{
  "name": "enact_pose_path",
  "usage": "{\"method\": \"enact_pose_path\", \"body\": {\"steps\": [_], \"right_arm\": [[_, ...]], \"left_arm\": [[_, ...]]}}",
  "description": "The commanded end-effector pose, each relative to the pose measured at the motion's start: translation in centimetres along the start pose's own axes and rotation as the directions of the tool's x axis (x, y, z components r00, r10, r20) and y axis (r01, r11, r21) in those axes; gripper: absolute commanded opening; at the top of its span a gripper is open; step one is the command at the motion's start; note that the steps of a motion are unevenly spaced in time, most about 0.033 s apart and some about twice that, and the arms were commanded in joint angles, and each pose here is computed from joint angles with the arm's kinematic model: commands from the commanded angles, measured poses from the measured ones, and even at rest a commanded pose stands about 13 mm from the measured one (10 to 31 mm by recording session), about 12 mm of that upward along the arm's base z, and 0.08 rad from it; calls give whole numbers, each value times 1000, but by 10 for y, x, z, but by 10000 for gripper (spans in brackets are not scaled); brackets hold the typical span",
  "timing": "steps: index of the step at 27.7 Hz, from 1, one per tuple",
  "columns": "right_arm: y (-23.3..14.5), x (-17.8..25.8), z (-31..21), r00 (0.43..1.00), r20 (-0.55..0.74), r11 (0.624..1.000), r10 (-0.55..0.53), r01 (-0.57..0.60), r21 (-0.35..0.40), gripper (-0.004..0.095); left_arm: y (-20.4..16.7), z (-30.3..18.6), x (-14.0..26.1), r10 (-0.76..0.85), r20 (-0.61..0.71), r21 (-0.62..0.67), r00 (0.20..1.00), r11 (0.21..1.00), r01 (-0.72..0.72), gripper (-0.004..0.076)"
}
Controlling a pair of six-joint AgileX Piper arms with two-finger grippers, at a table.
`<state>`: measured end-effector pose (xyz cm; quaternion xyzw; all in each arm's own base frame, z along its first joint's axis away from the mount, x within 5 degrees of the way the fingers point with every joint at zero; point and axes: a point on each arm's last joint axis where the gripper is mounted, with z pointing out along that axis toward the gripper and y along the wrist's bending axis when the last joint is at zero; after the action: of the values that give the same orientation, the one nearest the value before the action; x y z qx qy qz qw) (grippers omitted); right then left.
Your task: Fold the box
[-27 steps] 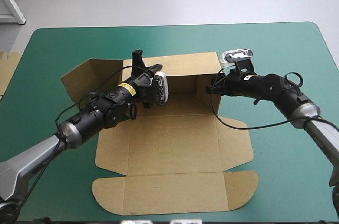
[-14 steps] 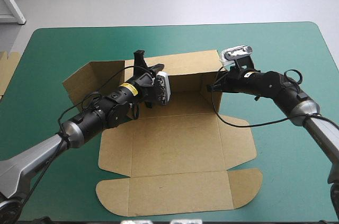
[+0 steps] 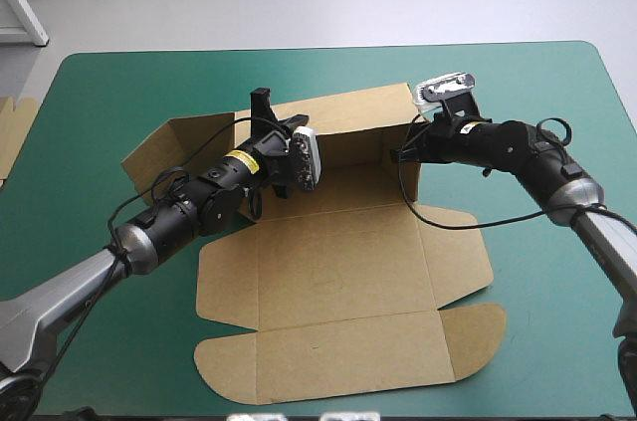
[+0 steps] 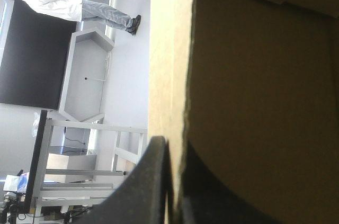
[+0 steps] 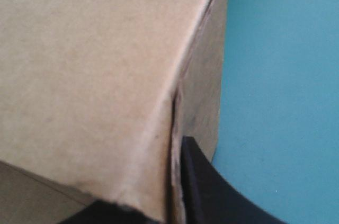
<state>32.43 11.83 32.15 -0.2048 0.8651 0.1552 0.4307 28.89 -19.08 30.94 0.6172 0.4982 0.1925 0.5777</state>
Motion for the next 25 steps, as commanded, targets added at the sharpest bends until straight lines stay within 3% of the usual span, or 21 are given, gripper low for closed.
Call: {"method": "enact_pose_path", "body": {"steps": [1, 9, 15, 17, 25], "right_arm": [[3, -30, -22, 988, 142, 998, 55, -56, 8, 2], [1, -26, -11, 990, 114, 996, 85, -86, 7, 1], [0, -27, -11, 986, 122, 993, 114, -116, 8, 2], [0, -28, -11, 983, 128, 991, 129, -131, 9, 2], [-3, -26, -9, 979, 125, 986, 161, -166, 28, 2]], "left_arm": [[13, -7, -9, -50, 29, -41, 998, 998, 51, -10], [13, -7, -9, -54, 29, -41, 998, 998, 55, 25], [15, -9, -14, -50, 48, -66, 998, 996, 54, 364], [17, -11, -16, -50, 54, -75, 997, 996, 54, 429], [38, -32, -30, -46, 123, -208, 991, 976, 71, 440]]}}
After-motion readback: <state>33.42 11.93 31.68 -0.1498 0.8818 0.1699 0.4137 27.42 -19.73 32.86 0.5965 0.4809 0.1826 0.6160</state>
